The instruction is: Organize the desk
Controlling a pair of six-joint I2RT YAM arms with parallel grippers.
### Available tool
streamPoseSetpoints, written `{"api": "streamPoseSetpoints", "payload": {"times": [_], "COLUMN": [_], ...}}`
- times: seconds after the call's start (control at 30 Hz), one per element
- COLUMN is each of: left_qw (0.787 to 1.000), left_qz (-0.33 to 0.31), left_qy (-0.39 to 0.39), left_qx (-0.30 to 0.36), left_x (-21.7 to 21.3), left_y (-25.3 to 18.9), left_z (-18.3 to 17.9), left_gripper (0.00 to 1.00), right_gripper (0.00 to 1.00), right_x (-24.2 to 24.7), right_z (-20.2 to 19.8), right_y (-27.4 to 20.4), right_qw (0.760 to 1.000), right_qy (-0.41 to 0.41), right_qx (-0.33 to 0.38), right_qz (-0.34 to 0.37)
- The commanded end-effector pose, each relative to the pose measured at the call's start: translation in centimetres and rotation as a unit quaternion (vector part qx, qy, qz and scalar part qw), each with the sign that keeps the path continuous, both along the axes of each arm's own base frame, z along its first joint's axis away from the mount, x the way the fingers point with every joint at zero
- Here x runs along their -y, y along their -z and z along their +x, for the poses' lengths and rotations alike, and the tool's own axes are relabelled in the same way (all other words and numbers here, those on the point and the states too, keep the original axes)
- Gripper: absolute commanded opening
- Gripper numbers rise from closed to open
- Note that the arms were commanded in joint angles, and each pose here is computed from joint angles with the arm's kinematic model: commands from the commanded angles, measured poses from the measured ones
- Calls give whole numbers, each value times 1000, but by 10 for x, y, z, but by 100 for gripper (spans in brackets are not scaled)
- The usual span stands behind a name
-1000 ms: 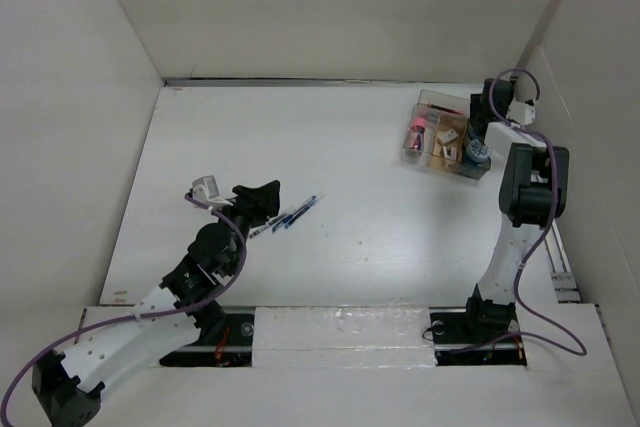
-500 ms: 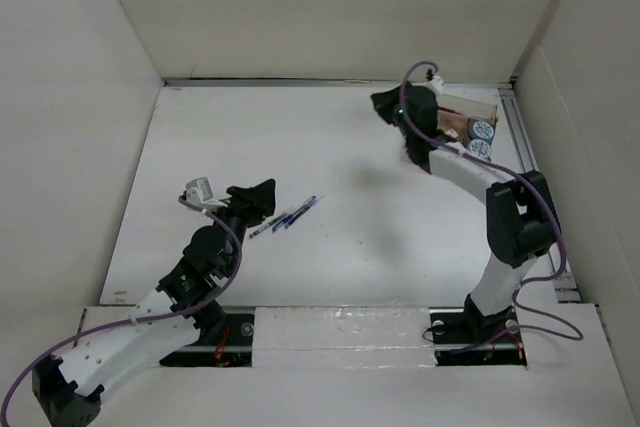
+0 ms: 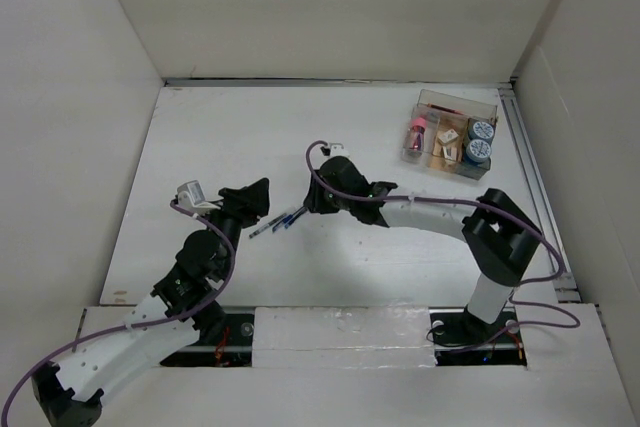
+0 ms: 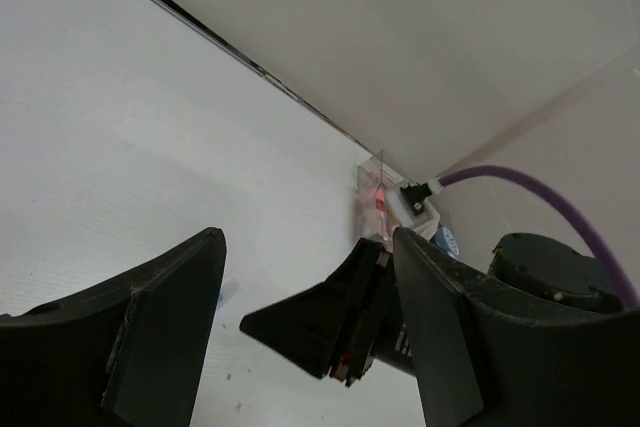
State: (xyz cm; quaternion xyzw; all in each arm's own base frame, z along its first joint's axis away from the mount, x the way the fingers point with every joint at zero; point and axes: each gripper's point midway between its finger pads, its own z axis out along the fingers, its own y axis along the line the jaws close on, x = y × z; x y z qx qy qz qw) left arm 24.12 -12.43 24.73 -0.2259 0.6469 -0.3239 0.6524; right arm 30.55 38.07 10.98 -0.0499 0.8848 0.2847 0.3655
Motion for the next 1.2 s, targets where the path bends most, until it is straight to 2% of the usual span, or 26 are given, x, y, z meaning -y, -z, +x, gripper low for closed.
{"api": "streamPoseSetpoints", "payload": {"times": [0.0,0.1,0.17,0.43,0.57,0.8,1.17], "left_qw": [1000,1000,1000,1000,1000,1000,1000], "left_qz": [-10,-8,-10,-8,-8,-7,-4], "left_qy": [-3,-6,0,0,-7,-8,0], "left_qx": [9,7,9,10,9,8,7], "left_x": [-2,-2,-1,-1,-3,-3,1], "left_y": [-5,-5,-7,-6,-6,-5,-5], "left_z": [0,1,0,-1,0,1,1], "left_gripper": [64,64,64,64,64,64,64], "right_gripper": [38,49,53,52,53,49,41], "right_x": [4,2,-3,-8,-13,1,-5], "right_z": [-29,-31,-28,-2,5,15,15], "right_y": [27,37,35,46,47,59,60], "right_qw": [997,996,996,991,991,984,985], "right_qy": [-36,-36,-36,-11,-2,37,44], "right_qx": [-57,-64,-54,-46,-42,-40,-44], "right_qz": [-37,-58,-65,-123,-124,-168,-164]}}
